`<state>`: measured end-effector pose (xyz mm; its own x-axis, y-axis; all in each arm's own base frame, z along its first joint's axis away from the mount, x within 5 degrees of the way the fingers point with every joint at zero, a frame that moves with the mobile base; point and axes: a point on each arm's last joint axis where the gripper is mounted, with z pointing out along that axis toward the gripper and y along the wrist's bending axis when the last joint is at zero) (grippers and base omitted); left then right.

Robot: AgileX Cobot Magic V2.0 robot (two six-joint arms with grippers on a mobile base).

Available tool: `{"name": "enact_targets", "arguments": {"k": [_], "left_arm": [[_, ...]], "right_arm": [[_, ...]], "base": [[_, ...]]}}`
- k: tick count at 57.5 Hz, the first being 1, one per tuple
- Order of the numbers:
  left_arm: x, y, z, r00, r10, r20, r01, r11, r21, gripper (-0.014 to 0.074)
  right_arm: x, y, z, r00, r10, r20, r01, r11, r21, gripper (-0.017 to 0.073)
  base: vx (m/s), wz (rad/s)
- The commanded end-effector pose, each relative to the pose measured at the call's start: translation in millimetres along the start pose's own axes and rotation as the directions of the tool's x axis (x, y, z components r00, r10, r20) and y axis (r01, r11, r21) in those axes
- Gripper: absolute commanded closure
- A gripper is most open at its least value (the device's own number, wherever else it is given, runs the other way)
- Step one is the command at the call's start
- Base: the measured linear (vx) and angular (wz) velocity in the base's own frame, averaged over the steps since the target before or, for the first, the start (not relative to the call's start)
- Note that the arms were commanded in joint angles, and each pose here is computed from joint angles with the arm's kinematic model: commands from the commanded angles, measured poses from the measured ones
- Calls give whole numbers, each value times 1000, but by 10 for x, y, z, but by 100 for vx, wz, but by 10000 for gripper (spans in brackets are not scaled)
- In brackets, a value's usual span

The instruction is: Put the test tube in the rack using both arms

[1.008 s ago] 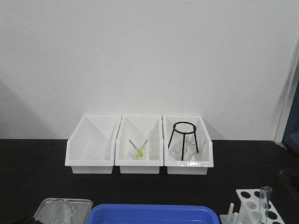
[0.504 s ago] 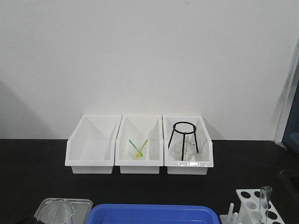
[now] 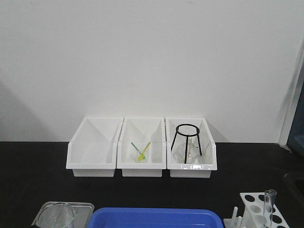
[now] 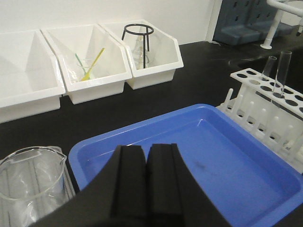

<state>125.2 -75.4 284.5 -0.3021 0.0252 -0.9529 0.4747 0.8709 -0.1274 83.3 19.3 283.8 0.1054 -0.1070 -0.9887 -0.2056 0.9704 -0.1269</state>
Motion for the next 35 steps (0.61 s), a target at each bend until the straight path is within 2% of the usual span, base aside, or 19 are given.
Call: {"name": "enact_targets", "arguments": {"k": [1,12,19,22,26,29,35], "left_arm": [[-153,-40,-22,995,4,101,-8,999,33,601],[-153,-41,-23,995,24,102,-27,999,32,601],[-149,-27,-35,989,98,108,-100,995,15,601],[-126,34,-68,985,125,119,-122,992,-27,601],[-34,153,-157,985,108,133,-95,990,-105,601],[58,242,-282,982,94,166,-64,982,-178,601],[358,354,-534,967,77,243,2,951,-309,601]], "right_arm": [[-115,10,7,999,-3,40,4,1000,-22,570],[-115,10,7,999,-3,40,4,1000,-22,570],[-115,10,7,999,-3,40,4,1000,-22,570],[-115,10,7,999,-3,40,4,1000,-22,570],[-115,10,7,999,-3,40,4,1000,-22,570],[-115,10,7,999,-3,40,4,1000,-22,570],[-112,4,8,999,-3,37,4,1000,-16,570]], "base": [[0,0],[0,0],[0,0],[0,0],[0,0],[0,0],[0,0]]}}
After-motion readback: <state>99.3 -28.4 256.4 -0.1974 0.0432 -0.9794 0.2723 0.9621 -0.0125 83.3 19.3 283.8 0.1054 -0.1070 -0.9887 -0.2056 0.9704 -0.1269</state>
